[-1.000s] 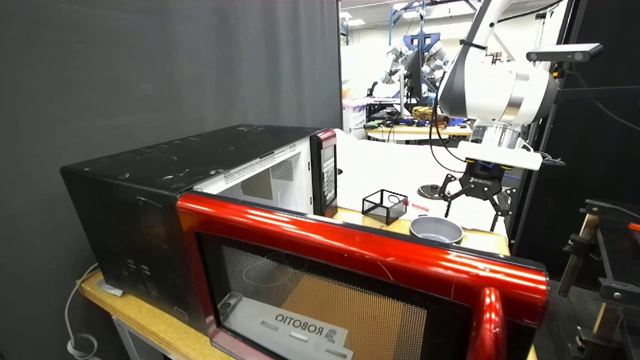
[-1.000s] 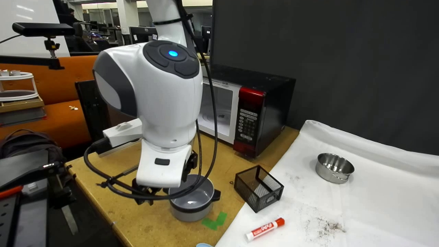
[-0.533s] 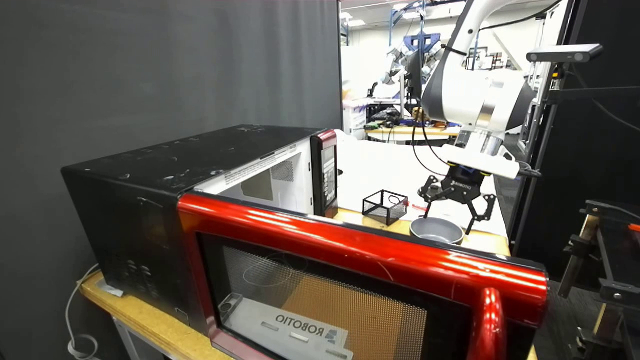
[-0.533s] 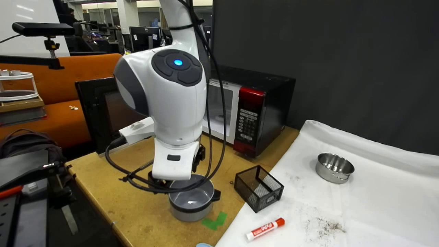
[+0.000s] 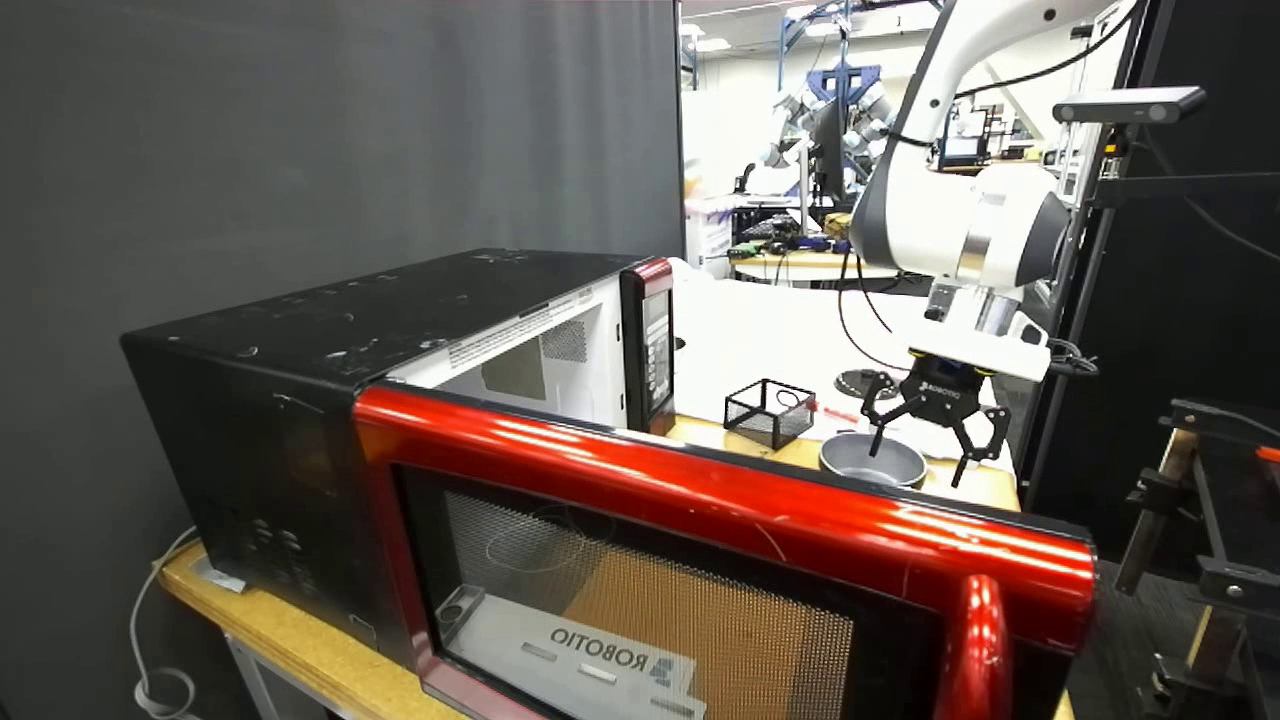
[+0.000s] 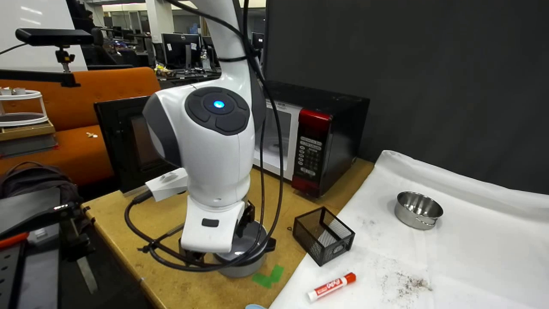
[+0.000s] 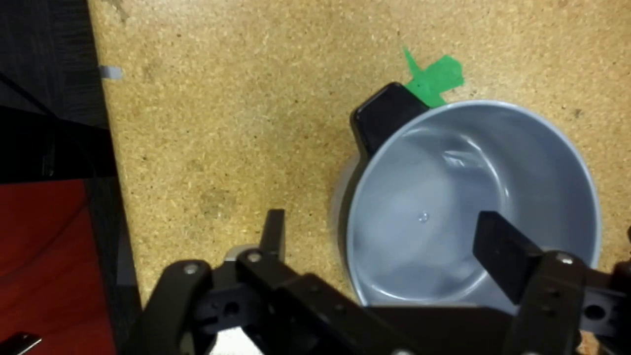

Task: Put the grey pot inside the microwave

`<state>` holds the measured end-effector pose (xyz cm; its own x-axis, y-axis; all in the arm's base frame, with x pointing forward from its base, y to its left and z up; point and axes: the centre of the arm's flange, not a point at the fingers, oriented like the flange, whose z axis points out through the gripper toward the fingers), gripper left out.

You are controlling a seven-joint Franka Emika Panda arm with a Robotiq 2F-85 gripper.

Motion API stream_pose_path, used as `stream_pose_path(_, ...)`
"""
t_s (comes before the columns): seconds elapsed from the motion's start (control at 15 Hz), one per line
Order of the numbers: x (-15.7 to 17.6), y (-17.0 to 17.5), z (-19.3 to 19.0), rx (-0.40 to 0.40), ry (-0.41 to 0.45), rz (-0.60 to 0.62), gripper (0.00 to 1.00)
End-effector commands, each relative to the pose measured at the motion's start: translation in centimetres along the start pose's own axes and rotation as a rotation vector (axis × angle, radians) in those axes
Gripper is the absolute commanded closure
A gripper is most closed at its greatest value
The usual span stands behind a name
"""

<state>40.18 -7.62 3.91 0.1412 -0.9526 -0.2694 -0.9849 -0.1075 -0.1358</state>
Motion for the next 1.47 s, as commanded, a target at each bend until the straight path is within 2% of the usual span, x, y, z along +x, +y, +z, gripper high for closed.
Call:
stream_pose_path(0.0, 0.5, 0.3, 0.2, 0.024, 0.014, 0.014, 0.34)
stream_pose_path(0.6, 0.8, 0.1, 1.1, 0.022, 0.001, 0.032, 0.96)
stream_pose_path(0.73, 0.4, -0.5, 0.3, 0.031, -0.028, 0.039, 1.00)
stream_pose_path(0.93, -1.1, -2.0, -0.9, 0.045, -0.102, 0.029, 0.99)
stream_pose_path(1.2, -5.3, -5.8, -2.1, 0.060, -0.191, -0.049, 0.99)
stream_pose_path(1.4, -9.0, -8.7, -2.4, 0.033, -0.218, -0.139, 0.99)
